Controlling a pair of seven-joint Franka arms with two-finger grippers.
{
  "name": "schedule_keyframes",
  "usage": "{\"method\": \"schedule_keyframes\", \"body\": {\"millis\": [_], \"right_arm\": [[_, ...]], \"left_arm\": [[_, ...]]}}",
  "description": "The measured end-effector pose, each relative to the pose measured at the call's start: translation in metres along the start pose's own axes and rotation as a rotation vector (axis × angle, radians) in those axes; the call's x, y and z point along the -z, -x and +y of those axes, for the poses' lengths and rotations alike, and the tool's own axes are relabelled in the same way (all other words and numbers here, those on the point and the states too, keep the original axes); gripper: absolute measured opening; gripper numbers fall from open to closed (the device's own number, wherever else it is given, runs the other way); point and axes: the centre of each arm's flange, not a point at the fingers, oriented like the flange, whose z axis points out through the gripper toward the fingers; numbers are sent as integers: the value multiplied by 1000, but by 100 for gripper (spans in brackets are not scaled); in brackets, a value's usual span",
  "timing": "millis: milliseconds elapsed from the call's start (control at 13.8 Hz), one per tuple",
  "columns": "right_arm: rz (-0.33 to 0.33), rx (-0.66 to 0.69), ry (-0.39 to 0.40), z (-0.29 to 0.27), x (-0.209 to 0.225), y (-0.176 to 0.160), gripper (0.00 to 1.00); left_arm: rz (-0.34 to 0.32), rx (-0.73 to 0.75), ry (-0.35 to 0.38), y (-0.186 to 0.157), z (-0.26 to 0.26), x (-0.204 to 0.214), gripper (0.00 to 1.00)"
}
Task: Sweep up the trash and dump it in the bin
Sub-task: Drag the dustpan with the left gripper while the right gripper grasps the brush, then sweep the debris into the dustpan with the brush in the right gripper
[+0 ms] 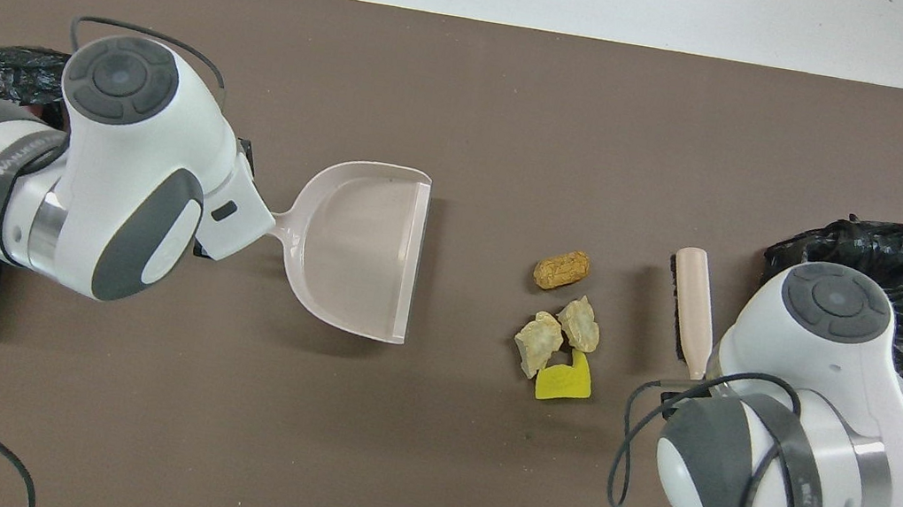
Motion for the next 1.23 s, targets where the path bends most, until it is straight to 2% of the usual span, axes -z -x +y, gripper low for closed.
{"method": "schedule_keyframes", "body": {"millis": [144,217,433,650,867,1011,1228], "right_arm": [[-7,11,34,-7,-16,24,26],[10,9,41,-14,-26,31,26],[31,23,21,-33,-60,28,26],[49,58,-26,-74,-72,23,26],[58,69,-100,-111,-72,28,26],[67,62,-180,-128,-68,30,26],[78,46,-353,-152,-62,24,26]], "left_arm": [[1,4,-10,-16,20,-10,32],[-1,28,-13,-25,30,-15,32],[-40,132,-19,-64,57,-28,32],[-78,218,-31,-100,78,-38,32],[-82,264,-40,-126,95,-45,32],[-83,259,-41,-138,106,-51,32],[-70,256,-56,-141,108,-55,32]]}}
